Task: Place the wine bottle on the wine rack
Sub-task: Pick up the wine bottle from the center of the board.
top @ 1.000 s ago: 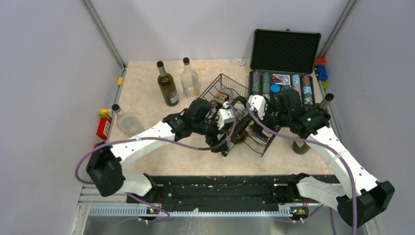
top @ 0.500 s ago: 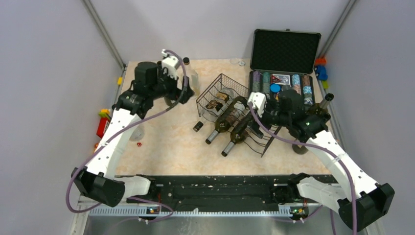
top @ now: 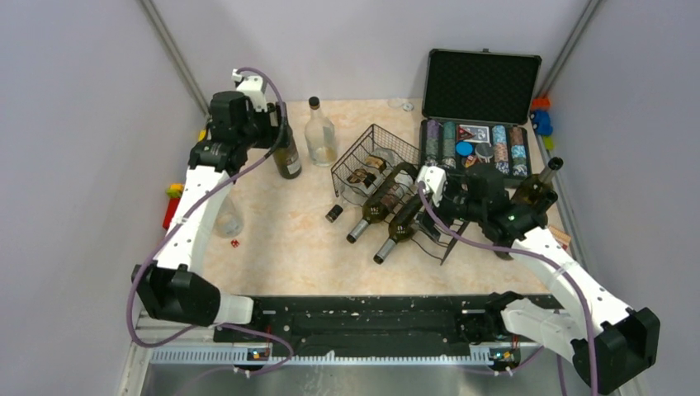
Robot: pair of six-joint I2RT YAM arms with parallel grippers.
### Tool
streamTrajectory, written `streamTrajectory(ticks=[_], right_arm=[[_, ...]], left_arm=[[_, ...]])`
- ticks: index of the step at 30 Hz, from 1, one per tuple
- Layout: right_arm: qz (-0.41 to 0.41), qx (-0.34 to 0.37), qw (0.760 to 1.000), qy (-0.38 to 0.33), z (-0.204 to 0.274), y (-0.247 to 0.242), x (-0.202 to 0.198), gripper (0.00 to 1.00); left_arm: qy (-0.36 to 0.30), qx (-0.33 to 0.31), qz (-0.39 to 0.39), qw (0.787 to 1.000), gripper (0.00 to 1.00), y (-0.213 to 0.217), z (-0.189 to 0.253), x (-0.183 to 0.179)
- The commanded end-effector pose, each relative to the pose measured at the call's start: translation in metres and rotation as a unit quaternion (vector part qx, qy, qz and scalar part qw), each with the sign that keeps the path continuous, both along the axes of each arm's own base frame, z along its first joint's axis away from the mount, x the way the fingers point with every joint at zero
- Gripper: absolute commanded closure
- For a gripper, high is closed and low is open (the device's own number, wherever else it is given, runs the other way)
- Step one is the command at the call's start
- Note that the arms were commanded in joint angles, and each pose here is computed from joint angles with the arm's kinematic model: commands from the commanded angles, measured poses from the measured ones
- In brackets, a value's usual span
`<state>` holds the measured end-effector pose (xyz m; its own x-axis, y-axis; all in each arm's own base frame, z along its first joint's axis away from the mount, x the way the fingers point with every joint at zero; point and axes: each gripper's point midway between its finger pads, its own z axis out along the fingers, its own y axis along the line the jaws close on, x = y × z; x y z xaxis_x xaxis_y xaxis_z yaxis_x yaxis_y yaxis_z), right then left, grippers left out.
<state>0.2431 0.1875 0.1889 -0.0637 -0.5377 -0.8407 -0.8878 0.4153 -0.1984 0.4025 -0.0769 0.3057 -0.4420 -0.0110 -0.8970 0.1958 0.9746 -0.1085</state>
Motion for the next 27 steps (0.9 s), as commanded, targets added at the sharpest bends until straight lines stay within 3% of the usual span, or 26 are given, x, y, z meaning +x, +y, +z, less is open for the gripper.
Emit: streamTrajectory(ticks=[1, 12, 27], right_arm=[[0.008, 0.030, 0.999, -0.037, 0.020, 0.004, 0.001, 0.02], [0.016, 0.028, 0.999, -0.022, 0.011, 0.006, -0.003, 0.02], [0.015, 0.022, 0.999, -0.023, 0.006, 0.004, -0.003, 0.02]], left_arm=[[-0.060, 0.012, 0.045, 0.997, 0.10, 0.016, 0.027, 0.033], [-0.100, 0.024, 0.082, 0.991, 0.12, 0.030, 0.019, 0.079], [-0.109, -0.004, 0.073, 0.991, 0.27, 0.020, -0.006, 0.104]])
